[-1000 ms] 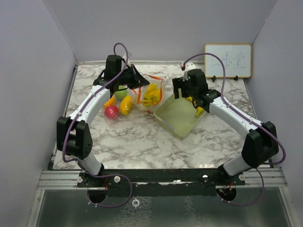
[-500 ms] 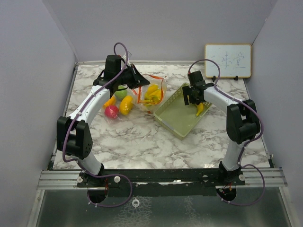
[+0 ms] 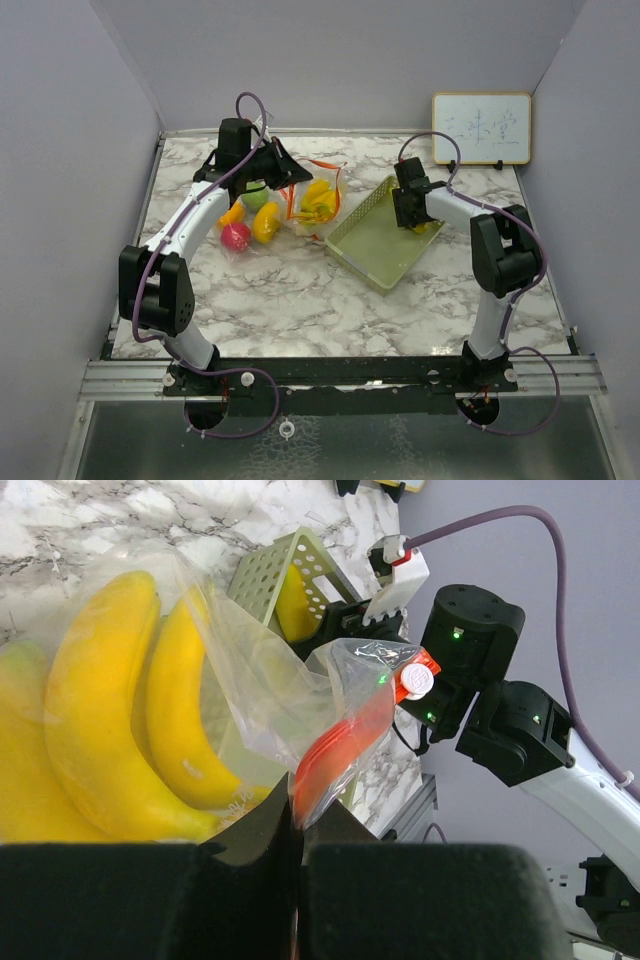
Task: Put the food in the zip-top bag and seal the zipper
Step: Pick up the fake fruit from the bin, then place the fake fruit in the zipper food storage bag.
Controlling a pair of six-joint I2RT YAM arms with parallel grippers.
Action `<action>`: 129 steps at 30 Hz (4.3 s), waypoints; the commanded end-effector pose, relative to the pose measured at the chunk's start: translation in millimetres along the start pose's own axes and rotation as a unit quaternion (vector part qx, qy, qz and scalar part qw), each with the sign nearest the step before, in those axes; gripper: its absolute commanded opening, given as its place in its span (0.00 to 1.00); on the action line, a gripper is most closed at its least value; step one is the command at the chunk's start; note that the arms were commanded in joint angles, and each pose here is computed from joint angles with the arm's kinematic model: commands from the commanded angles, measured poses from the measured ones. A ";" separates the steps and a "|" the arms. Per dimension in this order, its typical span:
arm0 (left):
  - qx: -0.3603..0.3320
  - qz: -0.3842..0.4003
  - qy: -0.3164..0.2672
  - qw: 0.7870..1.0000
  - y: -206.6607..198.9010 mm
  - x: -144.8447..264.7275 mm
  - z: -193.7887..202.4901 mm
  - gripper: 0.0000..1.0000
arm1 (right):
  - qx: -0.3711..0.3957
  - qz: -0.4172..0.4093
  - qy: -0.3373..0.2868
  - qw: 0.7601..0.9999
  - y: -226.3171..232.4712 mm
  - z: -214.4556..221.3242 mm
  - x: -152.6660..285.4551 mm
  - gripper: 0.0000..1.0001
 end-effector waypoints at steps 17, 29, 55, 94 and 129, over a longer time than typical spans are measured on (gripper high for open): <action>-0.016 0.004 -0.001 1.000 1.8 4.5 0.8 0.00 | 0.014 -0.464 -0.164 0.870 62.9 -39.6 208.8 0.11; -0.047 -0.013 -0.005 0.999 15.1 -1.4 1.2 0.00 | -0.097 -0.609 -0.020 0.787 110.5 -31.7 260.0 0.11; -0.238 0.051 -0.066 0.968 -8.9 -13.8 -9.0 0.00 | -0.241 -0.589 0.252 0.729 134.8 -6.0 230.7 0.11; -0.134 0.043 -0.050 0.989 -14.3 9.0 28.4 0.00 | -0.200 -0.389 -0.015 0.899 79.6 -36.0 223.2 0.75; -0.060 0.155 -0.068 0.984 -59.6 21.0 12.6 0.00 | -0.126 -0.487 -0.212 0.838 130.8 -86.9 175.3 0.58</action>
Point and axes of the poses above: each gripper's point midway between its finger pads, its own x axis back along the fingers, its own y axis along the line the jaws close on, z = x × y, the point moved 6 cm from there along x, back along the fingers, and after that the axes turned 3 degrees about -x, right-handed, at the moved point
